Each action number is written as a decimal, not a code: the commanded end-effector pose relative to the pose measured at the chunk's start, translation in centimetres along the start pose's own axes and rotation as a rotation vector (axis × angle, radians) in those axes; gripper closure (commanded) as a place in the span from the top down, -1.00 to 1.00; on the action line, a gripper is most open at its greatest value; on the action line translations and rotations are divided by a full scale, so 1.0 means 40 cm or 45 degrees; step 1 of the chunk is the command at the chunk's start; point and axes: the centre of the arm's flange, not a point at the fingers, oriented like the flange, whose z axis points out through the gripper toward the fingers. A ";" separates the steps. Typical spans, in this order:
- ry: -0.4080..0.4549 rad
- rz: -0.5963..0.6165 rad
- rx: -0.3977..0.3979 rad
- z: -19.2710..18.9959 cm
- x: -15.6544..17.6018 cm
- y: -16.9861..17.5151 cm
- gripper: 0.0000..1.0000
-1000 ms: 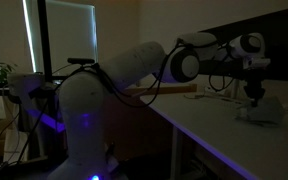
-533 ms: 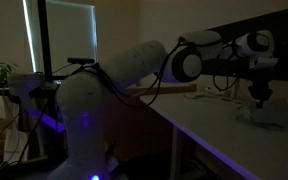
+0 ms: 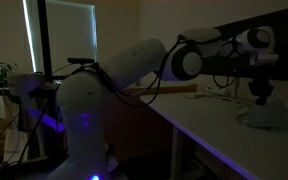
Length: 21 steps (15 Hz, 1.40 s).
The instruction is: Wipe the counter with the cloth
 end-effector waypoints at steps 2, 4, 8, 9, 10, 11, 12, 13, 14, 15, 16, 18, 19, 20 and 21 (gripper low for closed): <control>-0.071 -0.019 0.050 -0.130 0.012 -0.041 0.28; -0.086 -0.039 0.097 -0.177 0.006 -0.019 0.54; -0.123 -0.089 0.204 -0.276 -0.016 0.026 0.98; -0.133 -0.102 0.221 -0.294 -0.021 0.037 1.00; -0.142 -0.118 0.231 -0.312 -0.026 0.048 1.00; -0.151 -0.131 0.244 -0.324 -0.029 0.058 1.00; -0.160 -0.149 0.252 -0.337 -0.034 0.067 1.00; -0.170 -0.166 0.260 -0.349 -0.040 0.079 1.00; -0.180 -0.183 0.267 -0.360 -0.045 0.089 1.00; -0.186 -0.199 0.271 -0.365 -0.057 0.106 1.00; -0.200 -0.223 0.274 -0.371 -0.070 0.119 1.00; -0.175 -0.188 0.278 -0.341 -0.076 0.122 1.00; -0.183 -0.209 0.285 -0.351 -0.090 0.128 1.00; -0.183 -0.220 0.290 -0.359 -0.100 0.132 1.00; -0.183 -0.226 0.292 -0.362 -0.107 0.134 1.00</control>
